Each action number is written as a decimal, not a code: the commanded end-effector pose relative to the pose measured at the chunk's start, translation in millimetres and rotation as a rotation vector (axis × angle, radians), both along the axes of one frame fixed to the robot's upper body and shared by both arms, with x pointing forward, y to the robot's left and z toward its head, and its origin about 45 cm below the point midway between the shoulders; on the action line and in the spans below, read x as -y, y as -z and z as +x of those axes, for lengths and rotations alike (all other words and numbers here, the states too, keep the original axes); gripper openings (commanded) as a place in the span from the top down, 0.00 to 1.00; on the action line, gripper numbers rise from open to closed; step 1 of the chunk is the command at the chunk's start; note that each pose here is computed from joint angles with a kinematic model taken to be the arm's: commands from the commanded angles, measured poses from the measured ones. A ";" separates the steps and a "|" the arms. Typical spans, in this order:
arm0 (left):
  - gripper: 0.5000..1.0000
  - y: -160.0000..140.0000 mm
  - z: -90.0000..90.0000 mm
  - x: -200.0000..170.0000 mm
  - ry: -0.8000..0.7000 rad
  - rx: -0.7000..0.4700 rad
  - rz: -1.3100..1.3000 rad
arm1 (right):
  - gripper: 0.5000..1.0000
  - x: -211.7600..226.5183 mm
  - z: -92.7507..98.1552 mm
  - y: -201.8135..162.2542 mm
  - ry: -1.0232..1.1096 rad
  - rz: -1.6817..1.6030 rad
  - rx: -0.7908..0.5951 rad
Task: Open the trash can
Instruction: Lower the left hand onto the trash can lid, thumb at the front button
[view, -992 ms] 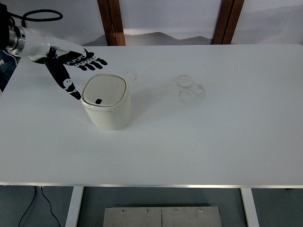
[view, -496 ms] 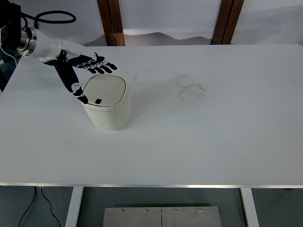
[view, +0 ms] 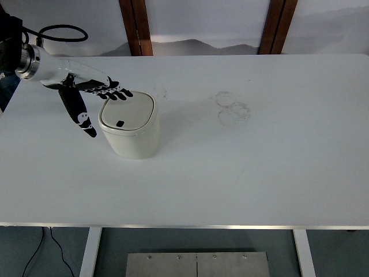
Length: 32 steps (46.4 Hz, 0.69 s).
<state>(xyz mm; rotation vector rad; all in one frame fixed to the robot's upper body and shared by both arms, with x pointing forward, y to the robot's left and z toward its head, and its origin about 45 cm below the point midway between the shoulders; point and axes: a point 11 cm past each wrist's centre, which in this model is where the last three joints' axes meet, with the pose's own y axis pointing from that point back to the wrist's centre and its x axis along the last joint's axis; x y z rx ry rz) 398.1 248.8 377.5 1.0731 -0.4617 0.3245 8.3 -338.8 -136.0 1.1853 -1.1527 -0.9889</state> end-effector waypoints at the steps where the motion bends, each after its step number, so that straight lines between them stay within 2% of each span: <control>1: 0.00 2.2 0.3 1.2 0.008 0.002 0.013 | 0.01 0.4 -0.1 0.0 0.000 -0.001 0.000; 10: 0.00 18.2 -2.6 3.4 0.021 -0.029 0.029 | 0.01 0.4 -0.1 0.0 0.000 -0.001 0.000; 32: 0.00 30.8 -5.2 6.4 0.037 -0.051 0.046 | 0.01 0.4 -0.1 0.0 0.000 -0.001 0.000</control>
